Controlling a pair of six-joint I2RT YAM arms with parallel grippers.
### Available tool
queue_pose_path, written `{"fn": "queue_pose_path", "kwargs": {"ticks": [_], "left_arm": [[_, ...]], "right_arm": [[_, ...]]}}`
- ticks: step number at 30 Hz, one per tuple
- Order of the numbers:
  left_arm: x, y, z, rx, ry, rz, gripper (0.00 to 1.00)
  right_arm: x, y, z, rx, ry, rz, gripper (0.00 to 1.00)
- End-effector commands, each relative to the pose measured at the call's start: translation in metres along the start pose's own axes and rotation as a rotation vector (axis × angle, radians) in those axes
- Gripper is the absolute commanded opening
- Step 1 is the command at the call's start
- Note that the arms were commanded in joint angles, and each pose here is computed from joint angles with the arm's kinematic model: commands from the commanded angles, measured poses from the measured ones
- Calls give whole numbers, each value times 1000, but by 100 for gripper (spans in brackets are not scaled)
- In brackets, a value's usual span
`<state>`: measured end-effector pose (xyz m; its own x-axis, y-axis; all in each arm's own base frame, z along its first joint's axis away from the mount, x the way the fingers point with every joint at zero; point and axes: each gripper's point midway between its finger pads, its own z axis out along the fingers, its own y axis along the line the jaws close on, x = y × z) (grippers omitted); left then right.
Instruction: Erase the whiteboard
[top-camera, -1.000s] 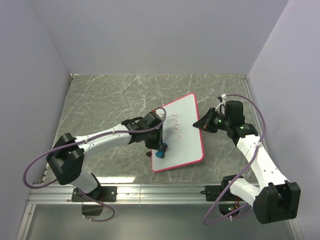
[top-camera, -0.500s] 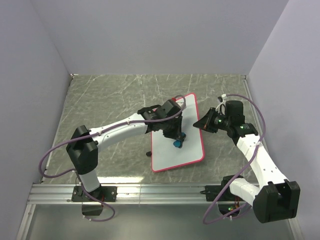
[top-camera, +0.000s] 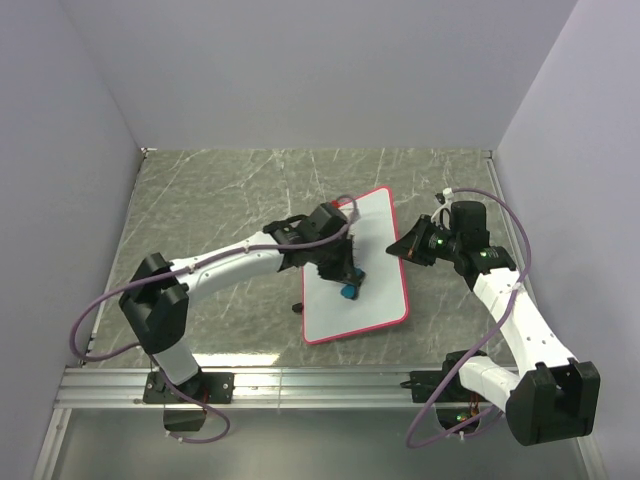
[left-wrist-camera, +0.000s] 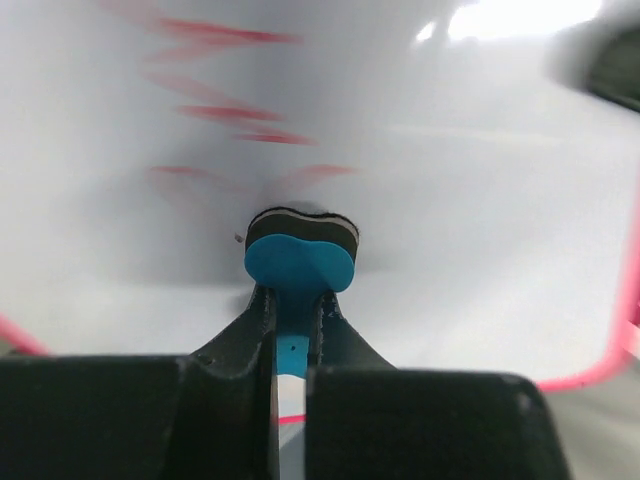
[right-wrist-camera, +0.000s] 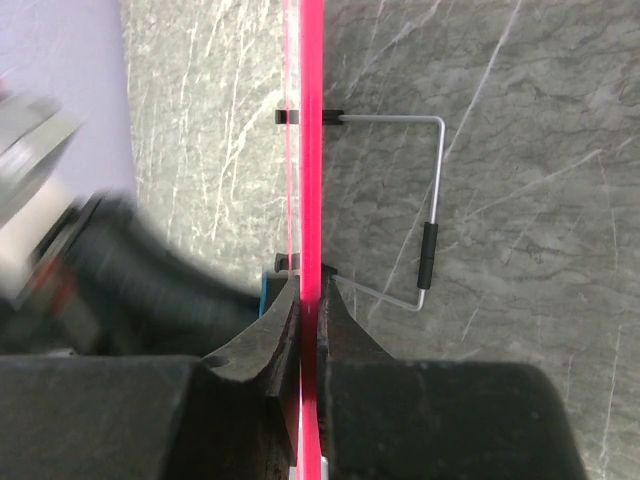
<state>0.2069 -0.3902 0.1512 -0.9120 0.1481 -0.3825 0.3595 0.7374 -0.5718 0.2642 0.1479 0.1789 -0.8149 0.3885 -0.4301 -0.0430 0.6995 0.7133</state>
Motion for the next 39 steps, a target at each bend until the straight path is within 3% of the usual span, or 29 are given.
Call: {"fn": "queue_pose_path", "kwargs": {"ticks": [1, 7, 10, 16, 21, 26, 30, 33, 39], "left_arm": [[8, 75, 10, -149, 36, -106, 0], [17, 105, 17, -239, 80, -106, 0], [18, 84, 17, -217, 81, -59, 0], [-2, -9, 10, -36, 29, 47, 0], [-19, -24, 13, 16, -3, 29, 0], [-21, 19, 21, -26, 14, -38, 0], [-18, 86, 22, -86, 11, -152, 0], [-14, 113, 21, -142, 22, -167, 0], [-11, 104, 15, -147, 33, -129, 0]], "right_arm": [[6, -4, 2, 18, 30, -51, 0], [6, -5, 1, 23, 29, -55, 0], [7, -6, 2, 26, 32, -54, 0], [7, -7, 3, 24, 33, -51, 0], [8, -7, 4, 21, 34, -44, 0], [7, -6, 2, 26, 31, -52, 0], [7, -6, 1, 27, 30, -57, 0], [7, -7, 0, 33, 28, -54, 0], [8, -9, 3, 36, 32, -46, 0]]}}
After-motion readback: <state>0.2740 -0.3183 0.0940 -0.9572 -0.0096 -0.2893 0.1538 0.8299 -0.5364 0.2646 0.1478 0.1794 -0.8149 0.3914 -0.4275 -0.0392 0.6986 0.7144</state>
